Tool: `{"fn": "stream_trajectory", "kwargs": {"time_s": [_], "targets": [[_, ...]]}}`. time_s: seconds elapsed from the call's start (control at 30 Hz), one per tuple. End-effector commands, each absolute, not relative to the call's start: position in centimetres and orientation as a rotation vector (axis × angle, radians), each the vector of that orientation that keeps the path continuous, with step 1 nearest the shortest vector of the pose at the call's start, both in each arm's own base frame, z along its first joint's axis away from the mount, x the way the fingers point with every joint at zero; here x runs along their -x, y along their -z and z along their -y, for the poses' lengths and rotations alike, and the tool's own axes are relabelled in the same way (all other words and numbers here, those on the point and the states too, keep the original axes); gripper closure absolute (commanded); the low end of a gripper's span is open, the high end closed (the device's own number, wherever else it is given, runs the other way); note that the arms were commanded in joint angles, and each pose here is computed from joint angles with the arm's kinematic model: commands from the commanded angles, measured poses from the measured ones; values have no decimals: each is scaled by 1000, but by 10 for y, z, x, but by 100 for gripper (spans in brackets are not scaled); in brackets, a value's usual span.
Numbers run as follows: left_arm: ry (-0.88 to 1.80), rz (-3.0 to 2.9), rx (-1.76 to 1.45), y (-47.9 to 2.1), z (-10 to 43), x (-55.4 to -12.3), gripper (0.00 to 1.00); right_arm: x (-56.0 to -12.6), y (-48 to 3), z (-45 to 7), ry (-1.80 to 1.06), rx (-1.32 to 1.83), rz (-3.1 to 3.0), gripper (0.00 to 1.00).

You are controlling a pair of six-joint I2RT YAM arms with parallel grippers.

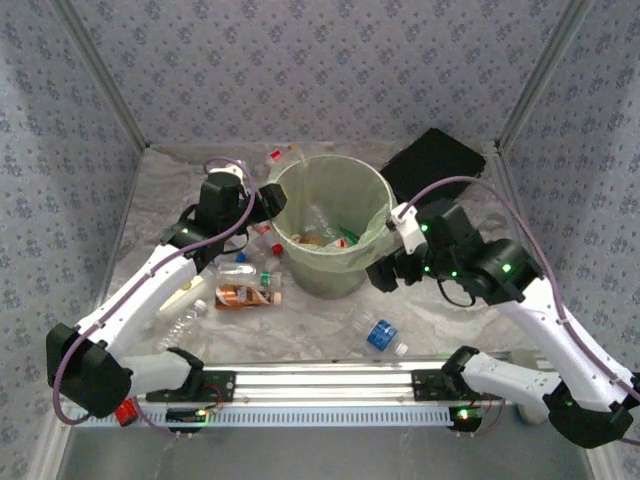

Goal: Put the plastic bottles in the bin

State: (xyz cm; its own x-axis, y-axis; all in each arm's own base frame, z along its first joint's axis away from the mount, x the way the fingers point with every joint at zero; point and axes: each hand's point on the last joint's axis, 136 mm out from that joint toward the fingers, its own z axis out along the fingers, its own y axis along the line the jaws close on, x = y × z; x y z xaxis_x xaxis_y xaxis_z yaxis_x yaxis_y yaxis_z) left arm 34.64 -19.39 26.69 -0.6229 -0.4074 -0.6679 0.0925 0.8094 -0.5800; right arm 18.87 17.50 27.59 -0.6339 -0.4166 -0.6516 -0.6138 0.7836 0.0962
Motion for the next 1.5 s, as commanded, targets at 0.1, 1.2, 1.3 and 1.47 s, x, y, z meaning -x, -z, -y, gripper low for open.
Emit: {"fn": "stream_trajectory", "kwargs": {"time_s": [0.1,1.2,1.3,1.47], "targets": [[651,-2193,214,-251,184,-339,27,-166,-191,-195,-574,709,-2568,0],[649,-2193,217,-255,187,-347,27,-129,-21,-169,-465,411,-2913,2],[646,-2195,216,-254,187,-348,27,-135,-20,-160,-382,349,-2913,11],[645,-2199,216,-253,187,-348,27,-147,-23,-144,-284,210,-2911,24]]}}
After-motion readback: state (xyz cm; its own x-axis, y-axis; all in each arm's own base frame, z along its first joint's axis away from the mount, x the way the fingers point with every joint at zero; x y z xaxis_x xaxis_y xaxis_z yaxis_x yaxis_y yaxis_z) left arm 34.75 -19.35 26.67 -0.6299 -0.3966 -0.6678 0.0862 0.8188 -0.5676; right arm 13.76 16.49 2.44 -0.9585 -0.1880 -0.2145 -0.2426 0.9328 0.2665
